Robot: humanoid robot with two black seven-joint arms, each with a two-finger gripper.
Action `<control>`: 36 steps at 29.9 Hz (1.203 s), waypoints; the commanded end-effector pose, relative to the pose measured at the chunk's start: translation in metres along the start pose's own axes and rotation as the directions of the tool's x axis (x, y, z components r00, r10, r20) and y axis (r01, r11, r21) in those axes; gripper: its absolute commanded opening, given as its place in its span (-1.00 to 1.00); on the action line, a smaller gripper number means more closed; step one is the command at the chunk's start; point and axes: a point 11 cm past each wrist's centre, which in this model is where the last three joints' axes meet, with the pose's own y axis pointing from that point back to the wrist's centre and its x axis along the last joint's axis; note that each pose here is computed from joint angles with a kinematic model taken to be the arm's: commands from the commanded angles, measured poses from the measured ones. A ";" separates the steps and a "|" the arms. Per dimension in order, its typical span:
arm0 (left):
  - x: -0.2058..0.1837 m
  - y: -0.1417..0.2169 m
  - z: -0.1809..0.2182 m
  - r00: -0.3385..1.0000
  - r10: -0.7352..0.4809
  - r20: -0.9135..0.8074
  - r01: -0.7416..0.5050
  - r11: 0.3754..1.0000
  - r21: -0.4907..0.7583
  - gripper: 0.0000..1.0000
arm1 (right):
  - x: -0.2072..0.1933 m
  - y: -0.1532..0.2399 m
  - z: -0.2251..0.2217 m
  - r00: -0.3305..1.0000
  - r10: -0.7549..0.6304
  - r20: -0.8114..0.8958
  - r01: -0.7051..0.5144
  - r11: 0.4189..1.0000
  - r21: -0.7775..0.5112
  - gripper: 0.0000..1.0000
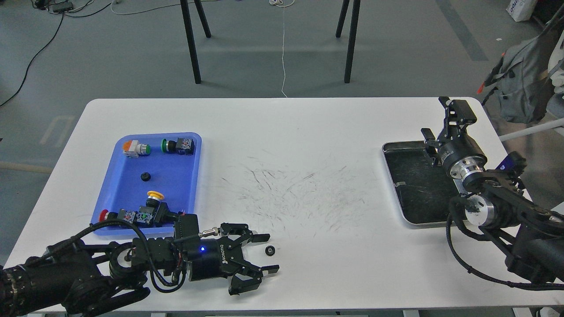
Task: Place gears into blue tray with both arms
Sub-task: 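Close the left hand's fingers around the black gear on the table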
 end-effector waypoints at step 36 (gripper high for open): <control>-0.010 0.002 -0.013 0.997 -0.054 0.052 0.053 0.998 0.021 -0.66 | 0.002 -0.001 -0.004 1.000 -0.002 -0.022 0.002 1.000 0.005 0.94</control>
